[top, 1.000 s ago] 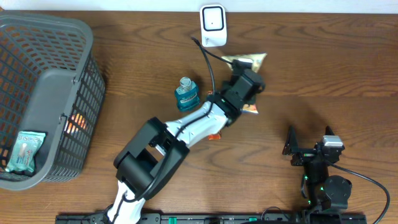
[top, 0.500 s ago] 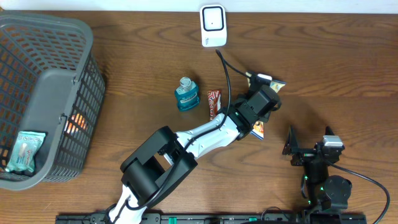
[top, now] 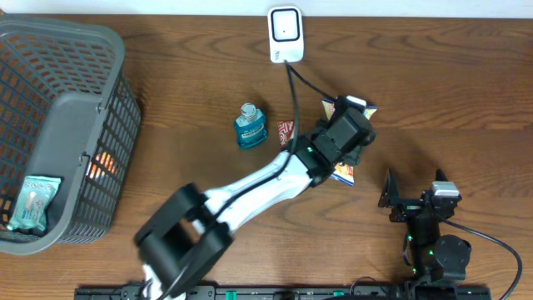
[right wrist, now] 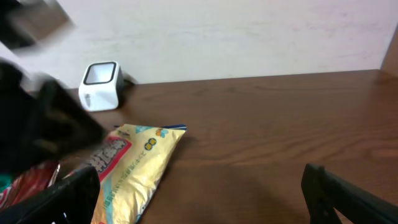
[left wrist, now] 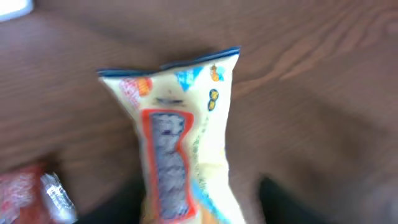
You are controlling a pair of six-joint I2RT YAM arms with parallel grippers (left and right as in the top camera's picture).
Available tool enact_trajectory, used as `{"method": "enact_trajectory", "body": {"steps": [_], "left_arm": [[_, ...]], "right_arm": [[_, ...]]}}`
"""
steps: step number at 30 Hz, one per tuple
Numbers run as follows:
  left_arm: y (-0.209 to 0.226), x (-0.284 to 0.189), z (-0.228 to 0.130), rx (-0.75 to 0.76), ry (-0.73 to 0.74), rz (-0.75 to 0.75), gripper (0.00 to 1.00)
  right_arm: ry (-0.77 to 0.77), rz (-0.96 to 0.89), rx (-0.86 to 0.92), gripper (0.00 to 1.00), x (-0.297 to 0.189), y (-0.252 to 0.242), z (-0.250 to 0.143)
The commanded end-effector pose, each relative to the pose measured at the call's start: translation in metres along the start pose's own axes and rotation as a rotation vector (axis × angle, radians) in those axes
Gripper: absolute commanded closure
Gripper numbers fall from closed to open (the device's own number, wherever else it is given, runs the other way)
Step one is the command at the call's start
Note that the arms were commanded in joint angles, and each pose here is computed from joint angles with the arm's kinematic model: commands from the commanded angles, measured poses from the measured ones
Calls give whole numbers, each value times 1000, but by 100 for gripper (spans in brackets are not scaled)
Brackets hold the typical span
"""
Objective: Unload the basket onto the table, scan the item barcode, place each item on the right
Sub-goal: 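Hold the cream snack bag near the scanner, turning it, then set the cream snack bag on the table and release it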
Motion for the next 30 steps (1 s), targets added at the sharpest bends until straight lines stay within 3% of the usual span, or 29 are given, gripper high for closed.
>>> {"method": "enact_trajectory", "body": {"steps": [1,3,9,12,30], "left_arm": [[25,-33,19,-5,-33,98,75],[38,-35,17,-16,-5,131,92],[87,-23,-17,-296,142,221,93],[100,-17,-33,-367,185,231,92],[104,10,-75,-374,170,244,93]], "right_arm": [[4,0,-13,1,0,0,-1],[4,0,-13,1,0,0,-1],[4,0,-13,1,0,0,-1],[4,0,-13,1,0,0,-1],[4,0,-13,1,0,0,-1]]}}
Point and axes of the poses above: each gripper's point midway between its finger pads, its own x axis out along the fingers, its own y axis along the line the jaws close on, z = x × y, the point moved 10 cm from there along -x, back along the fingers, and after that the axes turned 13 degrees about x, right-handed, at the moved point
